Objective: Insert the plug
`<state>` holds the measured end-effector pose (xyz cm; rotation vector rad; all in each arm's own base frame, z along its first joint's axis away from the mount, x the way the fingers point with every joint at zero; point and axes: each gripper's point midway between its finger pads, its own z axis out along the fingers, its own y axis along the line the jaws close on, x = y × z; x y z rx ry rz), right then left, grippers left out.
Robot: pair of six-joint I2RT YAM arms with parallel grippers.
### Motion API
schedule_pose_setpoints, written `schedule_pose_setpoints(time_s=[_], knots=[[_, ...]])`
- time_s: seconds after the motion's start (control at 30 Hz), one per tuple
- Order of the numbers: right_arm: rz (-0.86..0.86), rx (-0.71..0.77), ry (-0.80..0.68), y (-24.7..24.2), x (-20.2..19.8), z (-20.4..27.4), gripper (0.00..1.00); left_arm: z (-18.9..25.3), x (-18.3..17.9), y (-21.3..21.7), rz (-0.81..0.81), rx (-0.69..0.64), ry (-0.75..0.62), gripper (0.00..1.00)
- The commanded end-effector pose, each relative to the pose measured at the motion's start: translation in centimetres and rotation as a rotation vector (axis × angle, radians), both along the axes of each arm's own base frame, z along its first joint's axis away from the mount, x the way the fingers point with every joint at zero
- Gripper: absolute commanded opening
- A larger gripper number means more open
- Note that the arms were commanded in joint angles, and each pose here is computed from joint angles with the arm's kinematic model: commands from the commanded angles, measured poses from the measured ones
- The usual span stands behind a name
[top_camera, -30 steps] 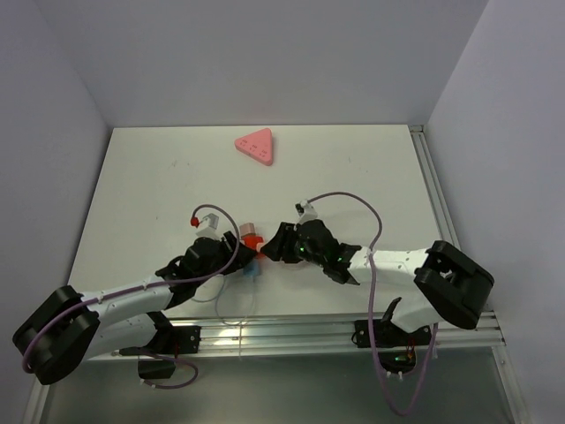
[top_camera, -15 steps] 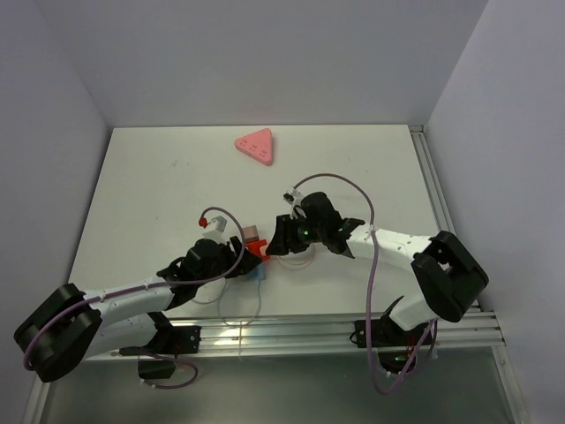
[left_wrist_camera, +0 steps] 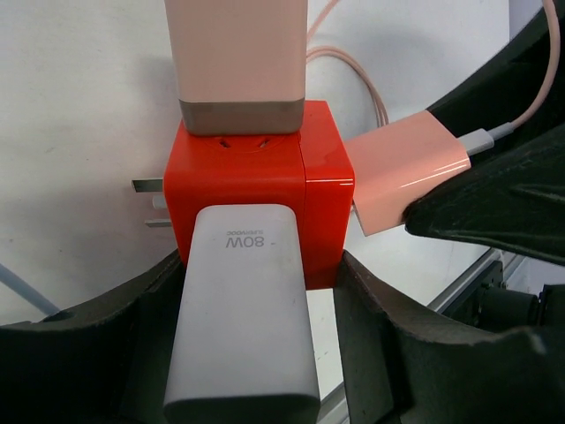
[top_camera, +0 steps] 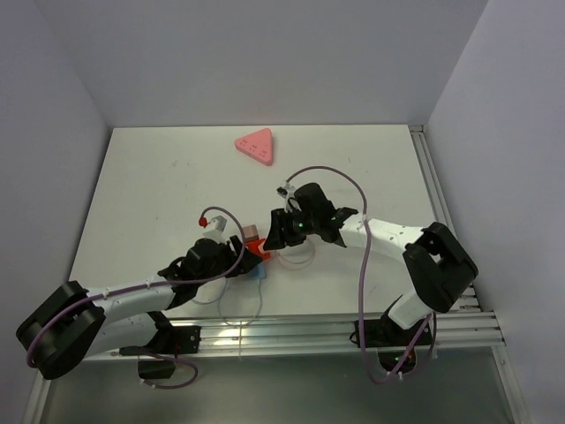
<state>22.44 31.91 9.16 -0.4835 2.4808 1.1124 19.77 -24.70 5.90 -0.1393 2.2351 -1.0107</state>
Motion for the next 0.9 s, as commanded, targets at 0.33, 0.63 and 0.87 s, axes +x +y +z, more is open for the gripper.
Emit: schedule_pose_setpoints(time_s=[0.33,0.63,0.87], knots=[[-0.227,0.086,-0.025,3.5,-5.7,-5.3,0.0,-1.4,-3.2,-1.2,-0.142,-0.014,0.111,0.0],[-0.106,0.048,-0.017,2.7,-4.0,-6.5,0.0,-1.9,-3.6,-1.1,-0.162,-0.012,0.128,0.0],[0.008,0.093,-0.012,2.9,-3.2,-4.3,0.0,-2.0,-3.0,-0.4,-0.141,0.063,0.117,0.0]])
